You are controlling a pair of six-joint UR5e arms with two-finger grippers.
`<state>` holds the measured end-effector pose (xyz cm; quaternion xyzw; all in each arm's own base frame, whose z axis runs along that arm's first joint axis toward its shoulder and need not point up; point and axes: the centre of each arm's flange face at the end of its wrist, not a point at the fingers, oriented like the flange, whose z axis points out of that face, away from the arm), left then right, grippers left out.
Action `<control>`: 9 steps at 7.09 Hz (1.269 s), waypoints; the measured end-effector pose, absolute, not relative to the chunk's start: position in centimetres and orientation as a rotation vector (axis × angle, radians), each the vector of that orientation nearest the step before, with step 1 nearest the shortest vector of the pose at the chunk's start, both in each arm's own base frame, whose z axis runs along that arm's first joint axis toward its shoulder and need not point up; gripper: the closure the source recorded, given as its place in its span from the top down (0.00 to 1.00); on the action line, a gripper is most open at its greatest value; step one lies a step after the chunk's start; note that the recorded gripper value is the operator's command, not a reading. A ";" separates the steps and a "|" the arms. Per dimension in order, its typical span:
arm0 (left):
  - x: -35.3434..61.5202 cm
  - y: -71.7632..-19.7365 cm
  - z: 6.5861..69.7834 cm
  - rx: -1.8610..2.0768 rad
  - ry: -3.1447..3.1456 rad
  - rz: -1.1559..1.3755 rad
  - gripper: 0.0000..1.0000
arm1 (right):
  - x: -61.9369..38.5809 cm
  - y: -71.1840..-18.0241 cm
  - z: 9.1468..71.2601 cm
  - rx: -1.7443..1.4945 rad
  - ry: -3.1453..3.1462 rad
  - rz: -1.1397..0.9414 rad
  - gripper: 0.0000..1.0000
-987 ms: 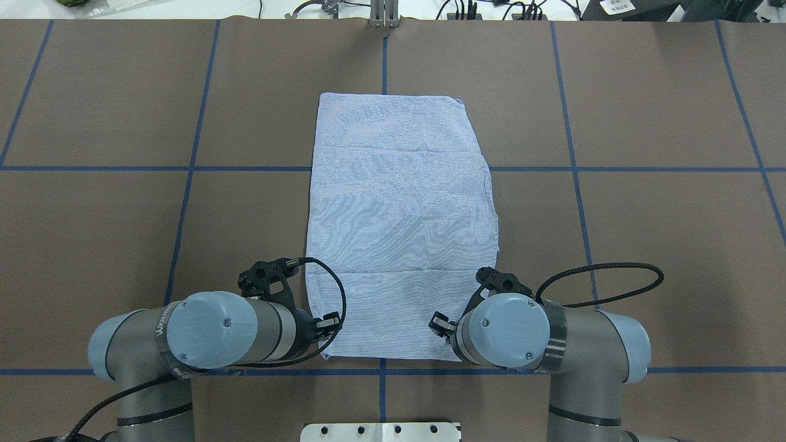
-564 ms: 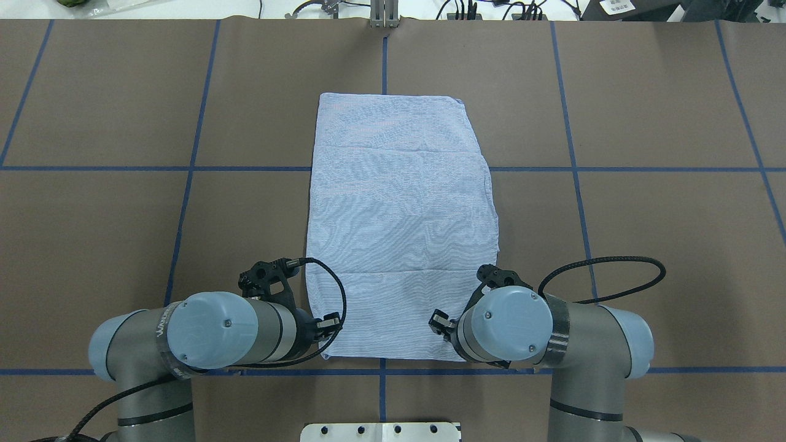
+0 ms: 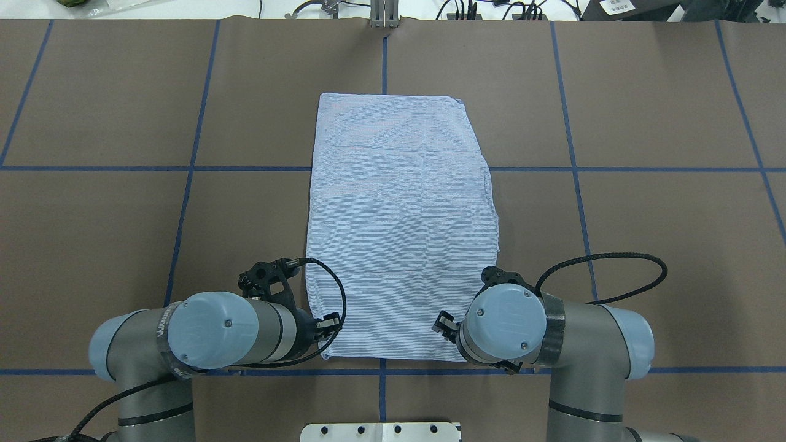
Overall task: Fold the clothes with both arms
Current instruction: 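Close both grippers on the near edge corners of the shirt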
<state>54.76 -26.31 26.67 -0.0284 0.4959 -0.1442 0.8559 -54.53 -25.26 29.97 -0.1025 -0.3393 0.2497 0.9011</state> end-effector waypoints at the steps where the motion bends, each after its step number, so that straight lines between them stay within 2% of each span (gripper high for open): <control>1: 54.8 -26.3 26.7 -0.060 1.042 -0.303 0.00 | -54.7 -25.2 30.0 -0.211 -0.697 0.513 0.91; 9: 54.8 -26.3 26.8 -0.059 1.041 -0.303 0.00 | -55.6 -25.3 30.0 -0.207 -0.699 0.500 0.92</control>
